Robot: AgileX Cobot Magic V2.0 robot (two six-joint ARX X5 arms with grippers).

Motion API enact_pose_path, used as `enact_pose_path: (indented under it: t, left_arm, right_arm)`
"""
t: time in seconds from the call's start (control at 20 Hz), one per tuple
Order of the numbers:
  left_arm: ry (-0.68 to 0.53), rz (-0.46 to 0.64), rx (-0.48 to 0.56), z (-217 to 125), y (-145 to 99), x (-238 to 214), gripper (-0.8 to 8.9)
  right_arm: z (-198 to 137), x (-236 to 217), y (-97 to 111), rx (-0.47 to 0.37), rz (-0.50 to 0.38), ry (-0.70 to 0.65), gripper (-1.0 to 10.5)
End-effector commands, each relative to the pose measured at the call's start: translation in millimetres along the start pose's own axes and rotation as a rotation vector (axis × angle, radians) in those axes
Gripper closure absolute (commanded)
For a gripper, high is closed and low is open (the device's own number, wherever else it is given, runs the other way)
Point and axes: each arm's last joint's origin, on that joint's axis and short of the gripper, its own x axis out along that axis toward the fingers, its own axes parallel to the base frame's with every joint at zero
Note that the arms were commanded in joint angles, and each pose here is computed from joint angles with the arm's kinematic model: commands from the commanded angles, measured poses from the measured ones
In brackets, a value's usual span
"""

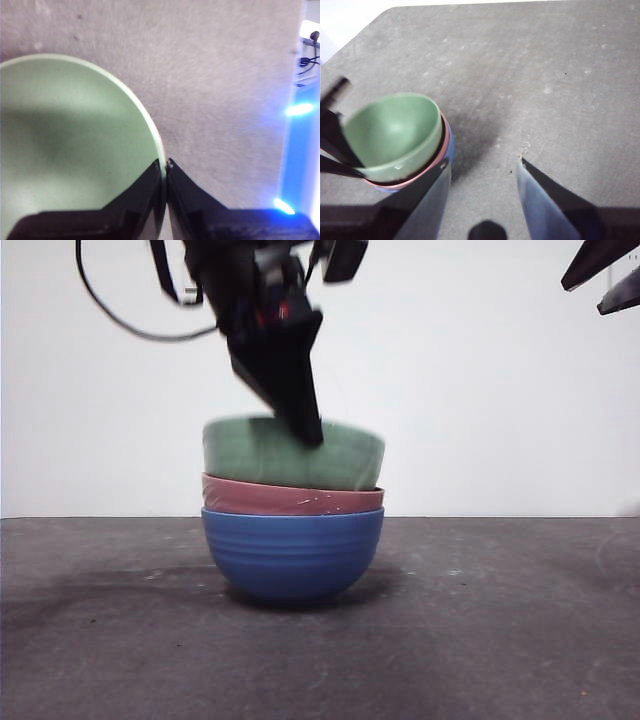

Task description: Pick up the green bowl on the top,put the green bowl on the left,pick up the red bowl in the middle,put the red bowl on the right

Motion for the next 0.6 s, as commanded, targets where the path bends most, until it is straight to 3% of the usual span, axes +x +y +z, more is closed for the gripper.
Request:
enact_pose_path:
  t: [0.05, 0.25, 0.45, 0.6]
  left_arm:
    - [-0.025, 0.008, 0.008, 14.1, -4.0, -24.4, 8.21]
    - [-0.060, 0.077, -0.089, 13.8, -19.8, -83.4, 8.22]
    - [-0.041, 0.257, -0.230, -15.6, -39.2, -136.5, 8.22]
    - [-0.048, 0.320, -0.302, -43.3, -52.3, -144.2, 8.22]
  right_arm:
    - [1.2, 0.1, 0.6, -0.013, 0.002, -0.006, 7.3]
    - [1.1, 0.1, 0.5, -0.013, 0.000, -0.006, 7.3]
    - [1.1, 0.1, 0.4, -0.013, -0.002, -0.006, 7.3]
    - [1.1, 0.1, 0.4, -0.012, -0.002, -0.005, 7.3]
